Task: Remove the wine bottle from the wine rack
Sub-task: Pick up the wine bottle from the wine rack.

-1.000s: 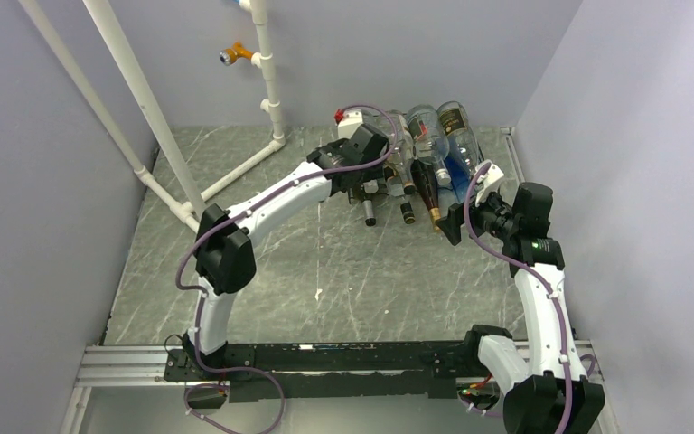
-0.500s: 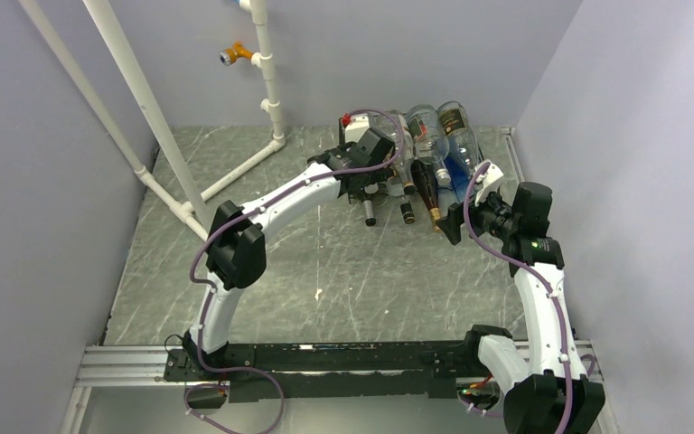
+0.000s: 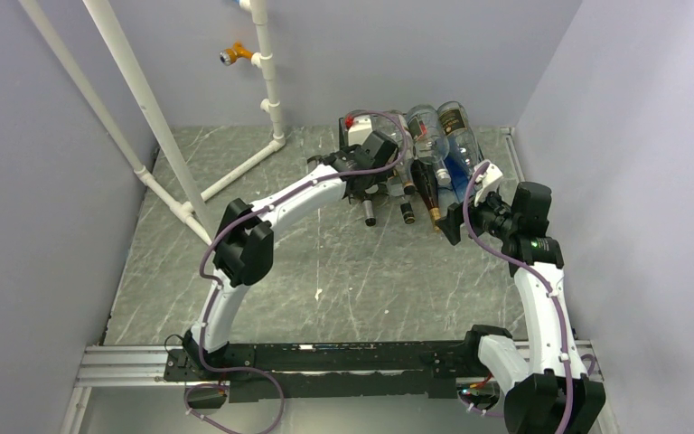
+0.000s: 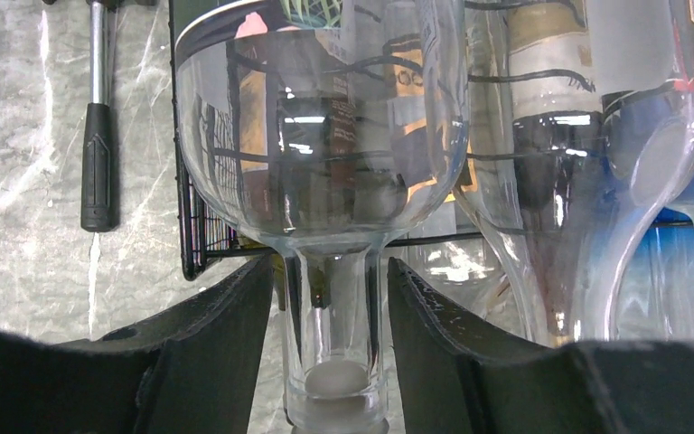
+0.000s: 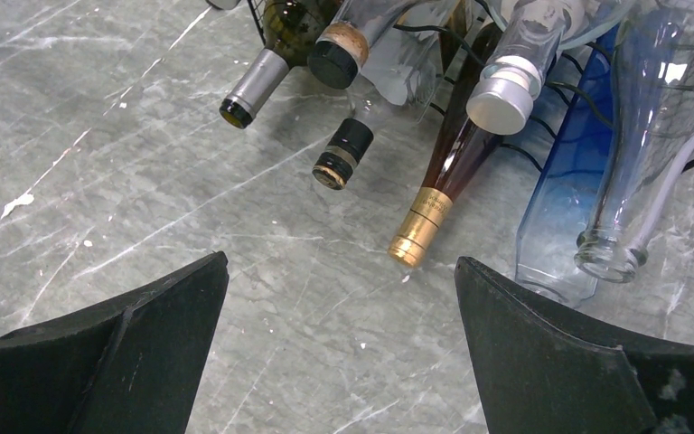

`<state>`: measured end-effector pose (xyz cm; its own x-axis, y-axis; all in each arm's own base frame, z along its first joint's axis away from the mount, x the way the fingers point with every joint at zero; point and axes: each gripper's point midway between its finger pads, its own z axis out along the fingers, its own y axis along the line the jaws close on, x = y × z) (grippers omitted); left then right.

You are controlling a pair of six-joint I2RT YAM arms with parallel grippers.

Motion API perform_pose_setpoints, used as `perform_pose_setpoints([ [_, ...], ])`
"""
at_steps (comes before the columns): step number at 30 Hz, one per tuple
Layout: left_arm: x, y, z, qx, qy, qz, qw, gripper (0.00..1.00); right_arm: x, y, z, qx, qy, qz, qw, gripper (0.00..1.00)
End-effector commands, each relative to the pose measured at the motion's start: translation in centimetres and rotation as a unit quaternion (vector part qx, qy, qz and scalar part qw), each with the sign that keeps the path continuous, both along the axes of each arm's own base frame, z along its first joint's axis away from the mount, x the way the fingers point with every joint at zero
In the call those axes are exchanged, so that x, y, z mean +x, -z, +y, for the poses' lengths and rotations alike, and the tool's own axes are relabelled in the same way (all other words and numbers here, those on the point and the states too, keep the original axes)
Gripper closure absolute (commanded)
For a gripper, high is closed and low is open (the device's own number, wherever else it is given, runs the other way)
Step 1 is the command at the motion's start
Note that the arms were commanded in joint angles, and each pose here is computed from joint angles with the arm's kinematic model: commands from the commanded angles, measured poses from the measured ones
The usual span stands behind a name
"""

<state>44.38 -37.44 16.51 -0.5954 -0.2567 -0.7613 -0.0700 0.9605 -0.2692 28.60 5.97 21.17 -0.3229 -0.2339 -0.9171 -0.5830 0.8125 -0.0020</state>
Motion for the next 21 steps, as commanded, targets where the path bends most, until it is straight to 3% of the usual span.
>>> perform_pose_setpoints([
  [1, 1.2, -1.5, -0.7, -0.017, -0.016, -0.034, 0.999, 0.45, 0.6, -1.3, 0.0, -0.008, -0.003, -0.025, 1.000, 0.00],
  [15, 1.8, -0.1, -0.8, -0.010, -0.025, -0.033, 0.999, 0.46, 0.6, -1.2, -0.1, -0.009, -0.003, -0.024, 1.000, 0.00],
  [21, 2.0, -0.1, -0.6, -0.006, -0.028, -0.038, 0.999, 0.54, 0.6, -1.1, -0.1, -0.008, -0.002, -0.023, 1.000, 0.00],
])
